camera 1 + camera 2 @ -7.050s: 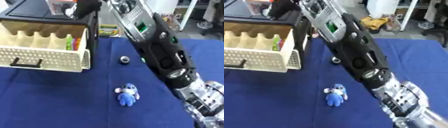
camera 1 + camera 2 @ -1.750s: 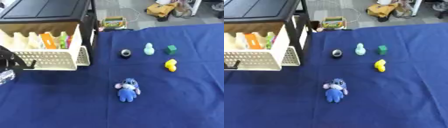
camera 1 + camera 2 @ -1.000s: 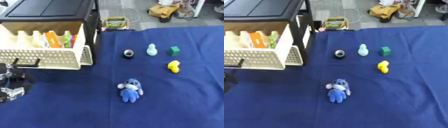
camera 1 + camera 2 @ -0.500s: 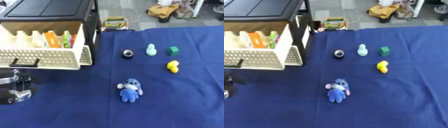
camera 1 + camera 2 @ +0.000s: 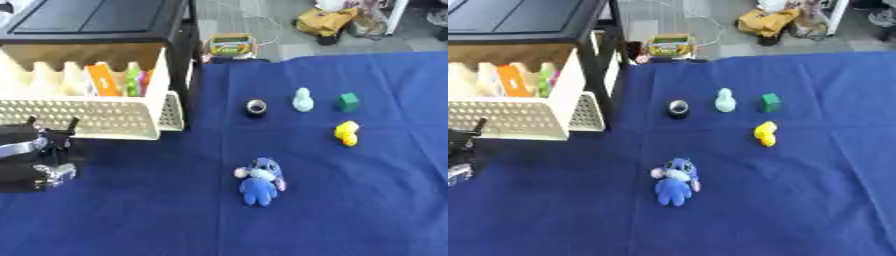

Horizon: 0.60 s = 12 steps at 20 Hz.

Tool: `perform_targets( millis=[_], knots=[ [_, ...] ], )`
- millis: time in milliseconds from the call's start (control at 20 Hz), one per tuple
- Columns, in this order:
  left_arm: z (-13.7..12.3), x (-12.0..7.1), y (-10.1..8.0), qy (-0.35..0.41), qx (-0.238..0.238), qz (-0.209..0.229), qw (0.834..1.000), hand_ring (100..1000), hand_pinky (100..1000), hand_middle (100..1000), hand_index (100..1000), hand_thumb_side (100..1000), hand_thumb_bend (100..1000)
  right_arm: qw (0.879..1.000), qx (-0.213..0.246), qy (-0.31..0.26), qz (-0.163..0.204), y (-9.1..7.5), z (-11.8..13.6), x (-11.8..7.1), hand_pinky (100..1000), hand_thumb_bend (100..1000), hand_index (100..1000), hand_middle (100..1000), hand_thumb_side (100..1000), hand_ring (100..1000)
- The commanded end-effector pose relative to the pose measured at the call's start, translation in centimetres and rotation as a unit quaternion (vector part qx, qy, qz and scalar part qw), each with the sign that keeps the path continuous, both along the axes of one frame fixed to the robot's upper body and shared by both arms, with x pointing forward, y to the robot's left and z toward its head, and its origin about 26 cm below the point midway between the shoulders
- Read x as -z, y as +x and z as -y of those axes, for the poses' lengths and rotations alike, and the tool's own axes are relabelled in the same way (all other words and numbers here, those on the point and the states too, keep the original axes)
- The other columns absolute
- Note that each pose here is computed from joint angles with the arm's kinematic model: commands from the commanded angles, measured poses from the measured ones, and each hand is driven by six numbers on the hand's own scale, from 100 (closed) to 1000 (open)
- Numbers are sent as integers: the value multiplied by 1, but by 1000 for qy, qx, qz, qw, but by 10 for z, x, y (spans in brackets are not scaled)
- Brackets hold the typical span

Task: Pick up objects from table and place into drawer.

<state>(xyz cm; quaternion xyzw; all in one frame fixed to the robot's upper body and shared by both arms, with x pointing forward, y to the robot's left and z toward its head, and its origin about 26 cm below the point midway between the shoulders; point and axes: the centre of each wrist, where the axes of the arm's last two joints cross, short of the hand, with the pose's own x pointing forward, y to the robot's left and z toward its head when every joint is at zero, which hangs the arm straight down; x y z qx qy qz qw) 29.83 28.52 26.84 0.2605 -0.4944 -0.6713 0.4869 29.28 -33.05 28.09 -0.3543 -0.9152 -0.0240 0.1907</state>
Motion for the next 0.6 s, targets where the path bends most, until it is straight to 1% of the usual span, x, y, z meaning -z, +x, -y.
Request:
perform_targets(
  millis=[50,400,600],
  knots=[
    [2,-11,-2,8,-13,21,1000,581,481,589,903,1000,100,1000,2,-7,12,-3,-3,-12,507,234,766,606,882,626],
    [7,-15,4,-4,-18,27,999,582,489,591,910,1000,100,1000,5,-4,11,-2,-5,-14,504,234,765,604,877,625],
    [10,-17,7,-11,-17,34,999,599,513,620,935,1000,100,1000,6,-2,8,-2,-5,-13,501,238,765,602,878,624]
  ],
)
